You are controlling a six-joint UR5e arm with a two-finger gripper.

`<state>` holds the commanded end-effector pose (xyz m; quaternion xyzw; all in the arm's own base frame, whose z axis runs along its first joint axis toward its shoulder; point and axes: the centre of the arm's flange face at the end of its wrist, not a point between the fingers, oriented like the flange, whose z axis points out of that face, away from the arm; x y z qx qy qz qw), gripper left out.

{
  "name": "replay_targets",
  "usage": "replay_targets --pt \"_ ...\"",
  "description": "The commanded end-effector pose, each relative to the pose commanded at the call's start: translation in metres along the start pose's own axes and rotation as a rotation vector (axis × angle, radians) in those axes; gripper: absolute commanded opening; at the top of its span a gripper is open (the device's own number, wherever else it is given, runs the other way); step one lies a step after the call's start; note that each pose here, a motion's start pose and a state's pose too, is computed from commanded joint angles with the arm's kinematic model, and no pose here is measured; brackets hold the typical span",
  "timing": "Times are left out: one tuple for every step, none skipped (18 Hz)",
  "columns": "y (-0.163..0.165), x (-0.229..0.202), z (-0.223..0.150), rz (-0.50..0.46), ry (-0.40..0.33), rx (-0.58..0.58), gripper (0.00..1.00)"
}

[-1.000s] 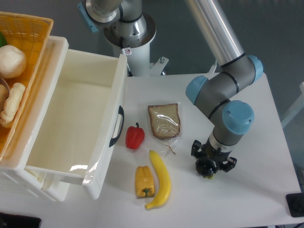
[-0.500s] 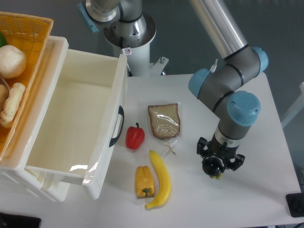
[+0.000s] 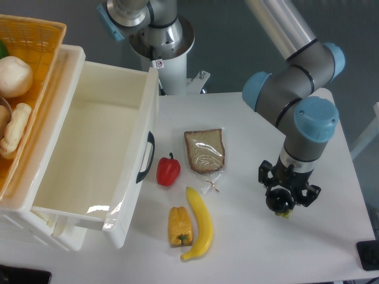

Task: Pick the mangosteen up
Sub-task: 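Lift the gripped mangosteen up off the table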

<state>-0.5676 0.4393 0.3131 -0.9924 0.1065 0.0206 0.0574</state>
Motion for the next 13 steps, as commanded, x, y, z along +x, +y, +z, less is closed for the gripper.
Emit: replay_targets --pt "0.002 -0.001 -0.004 0.005 0.009 -0.002 0.14" --pt "0.001 -0.001 -0.009 0.024 0.014 -0.005 0.14" --pt "0.002 0.000 -0.014 0.041 0.021 -0.011 0.14" --pt "0.004 0.002 -0.019 0.053 0.017 -0.034 0.14" --pt "0.007 0.003 -0.024 0.058 0.010 -0.067 0.14" --pt "0.009 0.004 -0.031 0.060 0.004 -0.087 0.13" --pt "0.009 0.006 -0.034 0.060 0.010 -0.090 0.11" --pt "0.009 0.006 -0.041 0.060 0.005 -0.094 0.10" --pt "0.010 0.007 -0.044 0.060 0.007 -0.102 0.09" --pt "0.012 0.008 -0.046 0.070 0.015 -0.119 0.08" --pt "0.012 0.009 -0.050 0.081 0.014 -0.128 0.07" --pt "0.013 0.010 -0.051 0.087 0.019 -0.131 0.06" --pt "0.013 0.011 -0.051 0.087 0.022 -0.131 0.06"
